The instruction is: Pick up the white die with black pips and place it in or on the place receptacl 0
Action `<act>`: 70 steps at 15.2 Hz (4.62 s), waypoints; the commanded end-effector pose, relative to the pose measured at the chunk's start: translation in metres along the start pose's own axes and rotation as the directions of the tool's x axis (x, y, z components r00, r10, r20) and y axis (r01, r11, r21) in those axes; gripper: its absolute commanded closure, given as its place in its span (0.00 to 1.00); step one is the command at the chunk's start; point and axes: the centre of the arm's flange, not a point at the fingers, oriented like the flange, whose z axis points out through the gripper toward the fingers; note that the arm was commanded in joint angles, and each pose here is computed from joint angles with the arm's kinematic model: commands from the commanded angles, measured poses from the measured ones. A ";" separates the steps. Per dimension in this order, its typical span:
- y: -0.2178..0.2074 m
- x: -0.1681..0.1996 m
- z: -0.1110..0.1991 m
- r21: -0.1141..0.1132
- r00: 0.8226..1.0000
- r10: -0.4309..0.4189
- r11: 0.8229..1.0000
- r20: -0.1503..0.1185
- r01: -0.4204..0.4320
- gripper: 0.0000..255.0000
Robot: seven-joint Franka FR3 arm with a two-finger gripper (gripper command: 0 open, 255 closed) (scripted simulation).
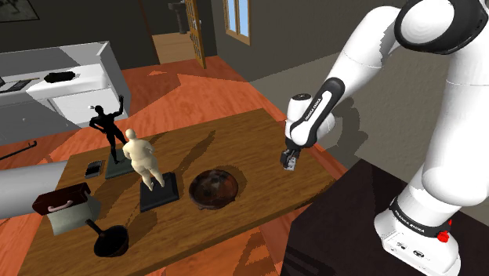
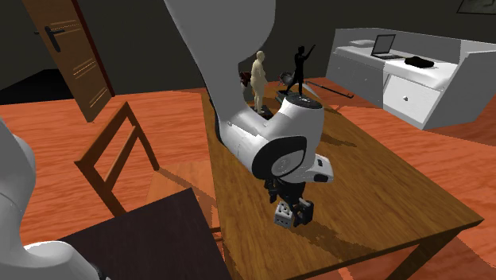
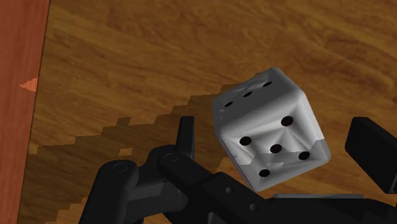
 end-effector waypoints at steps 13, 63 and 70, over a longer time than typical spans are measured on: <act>0.000 0.000 0.014 0.000 1.000 0.000 1.000 -0.001 0.000 1.00; -0.124 0.048 -0.153 0.000 1.000 0.000 1.000 -0.001 0.000 1.00; -0.210 0.081 -0.152 0.000 1.000 0.000 1.000 -0.001 0.000 1.00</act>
